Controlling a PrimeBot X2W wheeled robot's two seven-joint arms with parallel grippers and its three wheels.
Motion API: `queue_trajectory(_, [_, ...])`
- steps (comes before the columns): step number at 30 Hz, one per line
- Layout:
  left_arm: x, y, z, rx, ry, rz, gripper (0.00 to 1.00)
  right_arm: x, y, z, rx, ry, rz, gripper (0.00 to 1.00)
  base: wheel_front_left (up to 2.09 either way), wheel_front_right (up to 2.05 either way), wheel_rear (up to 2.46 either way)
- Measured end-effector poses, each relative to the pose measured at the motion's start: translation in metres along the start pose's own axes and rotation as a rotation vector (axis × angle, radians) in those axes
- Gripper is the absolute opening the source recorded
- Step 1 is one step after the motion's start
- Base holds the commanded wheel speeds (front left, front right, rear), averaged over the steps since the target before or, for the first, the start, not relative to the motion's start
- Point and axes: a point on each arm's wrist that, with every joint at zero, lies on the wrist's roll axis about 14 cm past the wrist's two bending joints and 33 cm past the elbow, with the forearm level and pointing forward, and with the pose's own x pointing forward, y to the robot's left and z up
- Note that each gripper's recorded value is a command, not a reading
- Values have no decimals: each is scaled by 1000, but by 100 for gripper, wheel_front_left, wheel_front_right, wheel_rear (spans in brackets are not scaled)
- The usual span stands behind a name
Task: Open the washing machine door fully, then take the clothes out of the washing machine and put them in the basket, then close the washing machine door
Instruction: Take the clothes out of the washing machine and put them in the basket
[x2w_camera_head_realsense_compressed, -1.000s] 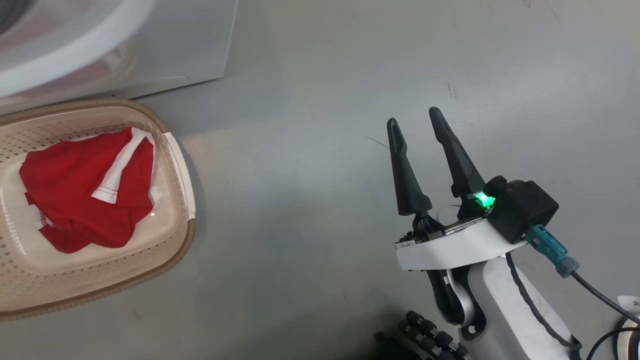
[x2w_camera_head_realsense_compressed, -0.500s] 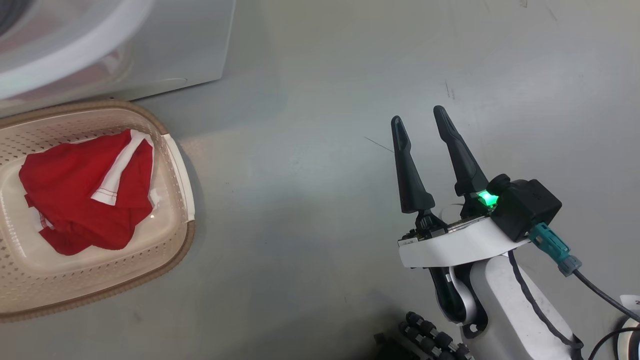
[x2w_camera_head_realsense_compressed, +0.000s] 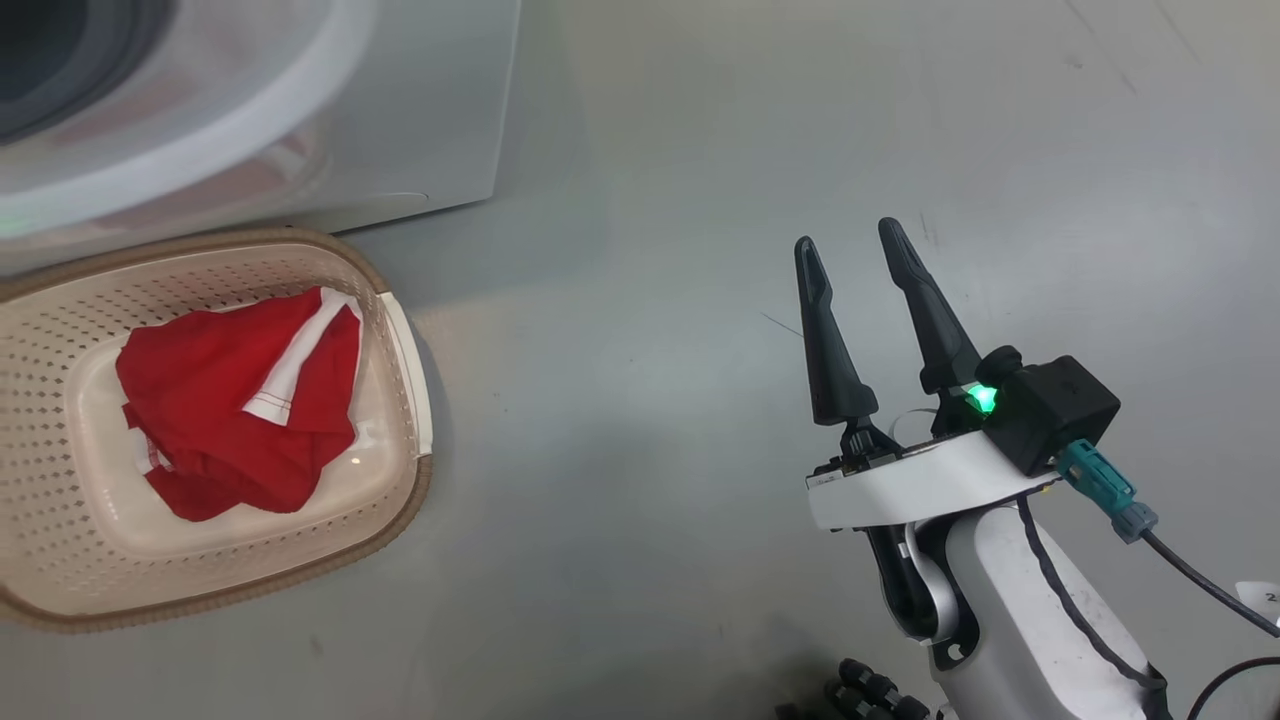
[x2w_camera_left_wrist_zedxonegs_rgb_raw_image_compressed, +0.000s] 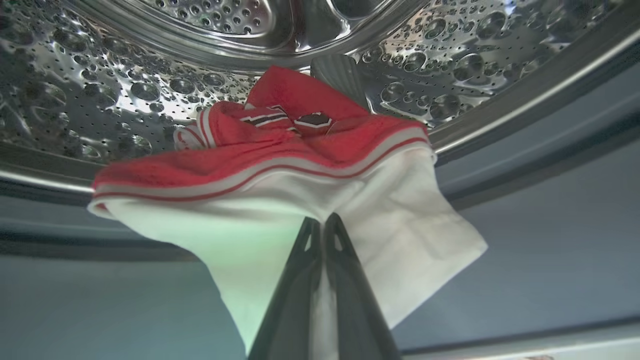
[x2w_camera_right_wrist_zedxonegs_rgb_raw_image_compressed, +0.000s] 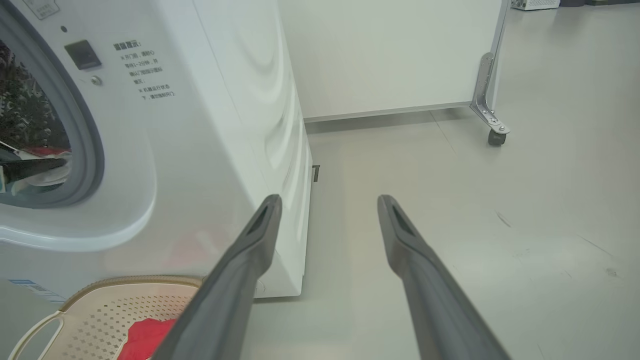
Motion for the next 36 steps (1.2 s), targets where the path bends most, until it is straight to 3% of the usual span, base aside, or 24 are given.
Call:
queue_trajectory(7, [-24, -11, 14, 17, -78, -39, 0, -2, 7, 14, 0, -38, 21, 100, 0, 0, 0])
queue_trajectory(18, [-73, -31, 37, -40, -255, -87, 0, -7, 20, 37, -6, -99, 57, 100, 0, 0, 0])
queue_trajectory(36, [-163, -21, 24, 36, -357, -64, 0, -35, 43, 59, 6, -156, 118, 100, 0, 0, 0])
